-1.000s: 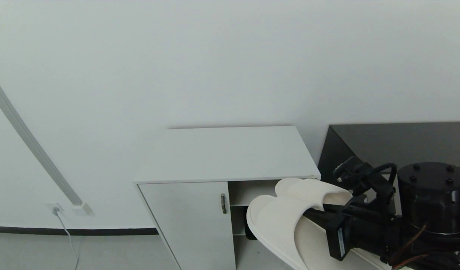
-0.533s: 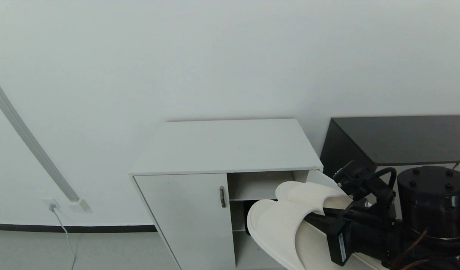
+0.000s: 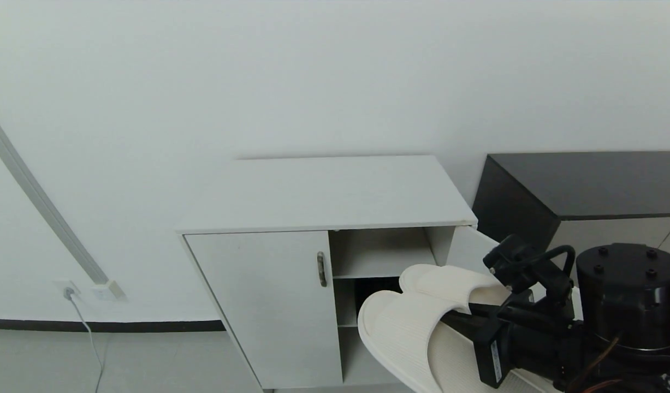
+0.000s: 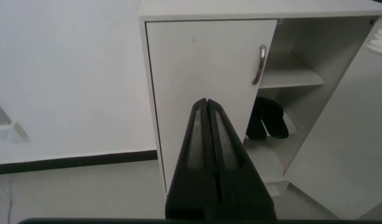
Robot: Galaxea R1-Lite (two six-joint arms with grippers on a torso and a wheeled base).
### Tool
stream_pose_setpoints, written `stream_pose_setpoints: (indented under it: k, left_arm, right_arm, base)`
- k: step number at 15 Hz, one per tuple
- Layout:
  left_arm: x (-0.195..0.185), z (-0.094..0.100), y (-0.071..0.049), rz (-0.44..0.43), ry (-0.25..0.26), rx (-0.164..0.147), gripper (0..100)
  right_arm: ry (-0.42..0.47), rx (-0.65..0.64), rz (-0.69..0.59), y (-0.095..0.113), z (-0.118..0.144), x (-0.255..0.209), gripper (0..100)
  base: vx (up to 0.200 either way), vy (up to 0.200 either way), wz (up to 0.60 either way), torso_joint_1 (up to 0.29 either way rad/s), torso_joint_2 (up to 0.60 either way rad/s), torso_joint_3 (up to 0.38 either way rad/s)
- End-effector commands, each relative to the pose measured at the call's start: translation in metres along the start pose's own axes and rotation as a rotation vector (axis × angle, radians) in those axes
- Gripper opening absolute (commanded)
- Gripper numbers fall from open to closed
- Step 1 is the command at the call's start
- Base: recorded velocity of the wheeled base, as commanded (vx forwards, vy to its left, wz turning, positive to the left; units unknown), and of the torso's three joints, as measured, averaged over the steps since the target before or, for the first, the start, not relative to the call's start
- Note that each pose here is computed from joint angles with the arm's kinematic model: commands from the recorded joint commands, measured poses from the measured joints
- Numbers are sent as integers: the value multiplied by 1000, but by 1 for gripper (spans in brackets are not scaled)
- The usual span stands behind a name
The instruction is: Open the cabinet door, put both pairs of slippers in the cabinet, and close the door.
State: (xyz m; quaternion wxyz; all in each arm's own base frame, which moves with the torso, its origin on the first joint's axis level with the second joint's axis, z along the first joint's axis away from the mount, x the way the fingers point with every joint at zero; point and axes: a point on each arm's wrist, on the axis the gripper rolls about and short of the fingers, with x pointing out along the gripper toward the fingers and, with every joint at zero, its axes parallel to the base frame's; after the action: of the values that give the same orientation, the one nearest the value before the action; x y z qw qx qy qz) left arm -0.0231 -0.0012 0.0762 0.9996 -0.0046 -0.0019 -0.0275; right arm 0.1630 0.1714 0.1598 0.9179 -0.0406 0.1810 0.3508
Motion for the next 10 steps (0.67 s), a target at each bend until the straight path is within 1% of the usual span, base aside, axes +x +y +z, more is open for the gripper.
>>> stream_pose_setpoints:
  k: [1,7,10]
  left_arm:
    - [0,0,0,0,1,0,0]
    - [0,0,0,0,1,-1,0]
    - [0,0,0,0,1,-1,0]
  right_arm:
    - [6,-1,1,0,-1,1,0]
    - [15,-6,7,2,-4,1,0]
    - [-1,-5,8,2,-4,1,0]
  base:
    - [0,0,0,-222,549,315]
    - [0,0,0,-215,530,317]
    - [0,0,0,-191,513,318]
